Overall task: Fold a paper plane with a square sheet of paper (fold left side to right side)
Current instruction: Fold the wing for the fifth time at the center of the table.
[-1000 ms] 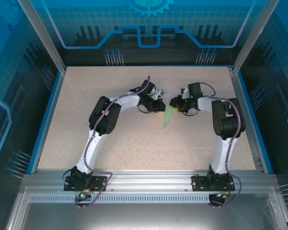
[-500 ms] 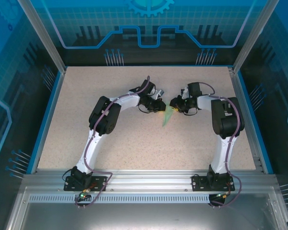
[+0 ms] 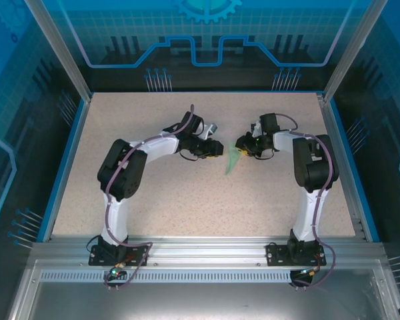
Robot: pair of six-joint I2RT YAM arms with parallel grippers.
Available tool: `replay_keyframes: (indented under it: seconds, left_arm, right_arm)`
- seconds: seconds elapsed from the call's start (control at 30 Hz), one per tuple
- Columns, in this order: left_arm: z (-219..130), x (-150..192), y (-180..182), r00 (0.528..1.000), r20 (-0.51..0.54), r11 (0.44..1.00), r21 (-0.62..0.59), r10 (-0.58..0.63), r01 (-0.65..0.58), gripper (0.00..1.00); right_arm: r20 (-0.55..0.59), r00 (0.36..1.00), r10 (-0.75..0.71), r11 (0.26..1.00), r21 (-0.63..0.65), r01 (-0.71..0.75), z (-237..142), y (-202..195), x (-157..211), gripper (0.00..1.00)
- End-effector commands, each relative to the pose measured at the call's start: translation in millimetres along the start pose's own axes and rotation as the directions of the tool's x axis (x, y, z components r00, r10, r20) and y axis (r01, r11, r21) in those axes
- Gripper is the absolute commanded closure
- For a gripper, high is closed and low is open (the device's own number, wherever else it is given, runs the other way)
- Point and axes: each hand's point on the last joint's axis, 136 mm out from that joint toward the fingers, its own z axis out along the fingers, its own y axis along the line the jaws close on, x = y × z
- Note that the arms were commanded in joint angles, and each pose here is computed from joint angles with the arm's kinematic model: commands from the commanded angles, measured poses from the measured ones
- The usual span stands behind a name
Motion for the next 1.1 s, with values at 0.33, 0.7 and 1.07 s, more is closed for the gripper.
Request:
replay_keyframes:
  seconds: [0.33,0.7,1.07]
  left_arm:
    - [46,22,-61,0.99,-0.09,0.982,0.163,0.109,-0.094,0.6]
    - [73,39,-26,0.982,-0.171,0.995,0.083,0.076,-0.062,0.61]
    - [76,46,-9,0.982,-0.18,0.998,0.032,0.051,-0.046,0.61]
  right_arm:
    - [-0.064,0.996,0.063,0.989,0.136,-0.054,15,-39,23,0.72]
    - [-0.065,0.996,0.063,0.988,0.142,-0.053,15,-40,23,0.72]
    - [-0.068,0.996,0.062,0.988,0.146,-0.051,15,-41,24,0.72]
